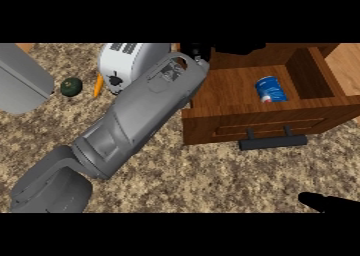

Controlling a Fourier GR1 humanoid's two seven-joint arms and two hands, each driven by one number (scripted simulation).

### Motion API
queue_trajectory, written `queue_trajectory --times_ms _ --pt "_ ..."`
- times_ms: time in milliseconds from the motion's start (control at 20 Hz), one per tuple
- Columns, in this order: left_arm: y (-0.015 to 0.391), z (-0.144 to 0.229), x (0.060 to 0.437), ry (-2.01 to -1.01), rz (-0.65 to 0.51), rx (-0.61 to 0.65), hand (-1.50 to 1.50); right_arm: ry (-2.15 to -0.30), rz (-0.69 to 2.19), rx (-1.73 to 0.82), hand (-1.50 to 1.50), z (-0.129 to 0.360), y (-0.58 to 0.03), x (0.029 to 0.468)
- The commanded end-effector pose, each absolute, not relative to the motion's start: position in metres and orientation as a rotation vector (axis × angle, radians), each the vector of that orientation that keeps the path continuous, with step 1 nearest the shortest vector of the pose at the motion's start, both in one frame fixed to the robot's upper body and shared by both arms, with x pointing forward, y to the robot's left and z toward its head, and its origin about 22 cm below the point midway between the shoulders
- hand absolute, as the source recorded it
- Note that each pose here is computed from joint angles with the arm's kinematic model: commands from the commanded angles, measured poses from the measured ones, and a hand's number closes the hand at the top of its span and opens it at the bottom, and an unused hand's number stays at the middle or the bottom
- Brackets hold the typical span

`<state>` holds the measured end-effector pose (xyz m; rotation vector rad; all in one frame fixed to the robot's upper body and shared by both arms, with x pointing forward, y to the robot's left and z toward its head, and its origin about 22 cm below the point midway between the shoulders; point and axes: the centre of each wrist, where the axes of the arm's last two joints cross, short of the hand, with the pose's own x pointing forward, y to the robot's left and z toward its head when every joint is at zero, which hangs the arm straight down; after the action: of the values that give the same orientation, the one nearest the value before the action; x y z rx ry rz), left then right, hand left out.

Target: Pick up the can, place it into the drawer and close the drawer

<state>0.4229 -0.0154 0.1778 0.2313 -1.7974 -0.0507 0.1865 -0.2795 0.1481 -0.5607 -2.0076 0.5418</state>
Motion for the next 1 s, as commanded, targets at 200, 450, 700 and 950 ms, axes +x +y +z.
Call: queue_trajectory --times_ms 200,450,700,950 --pt "-0.028 0.194 0.417 -1.816 -0.041 0.244 -1.5 -1.886 0.827 -0.82 -1.5 0.138 -0.256 0.208" --pt "-0.016 0.182 0.421 -1.811 -0.024 0.22 -1.5 -1.829 0.94 -0.925 -1.5 0.106 -0.248 0.233" --pt "-0.009 0.202 0.423 -1.797 -0.047 0.215 -1.5 -1.707 1.017 -1.032 -1.5 0.085 -0.213 0.261" --pt "0.032 0.212 0.431 -1.8 -0.027 0.237 -1.5 -1.705 0.92 -1.038 -1.5 0.044 -0.23 0.283"
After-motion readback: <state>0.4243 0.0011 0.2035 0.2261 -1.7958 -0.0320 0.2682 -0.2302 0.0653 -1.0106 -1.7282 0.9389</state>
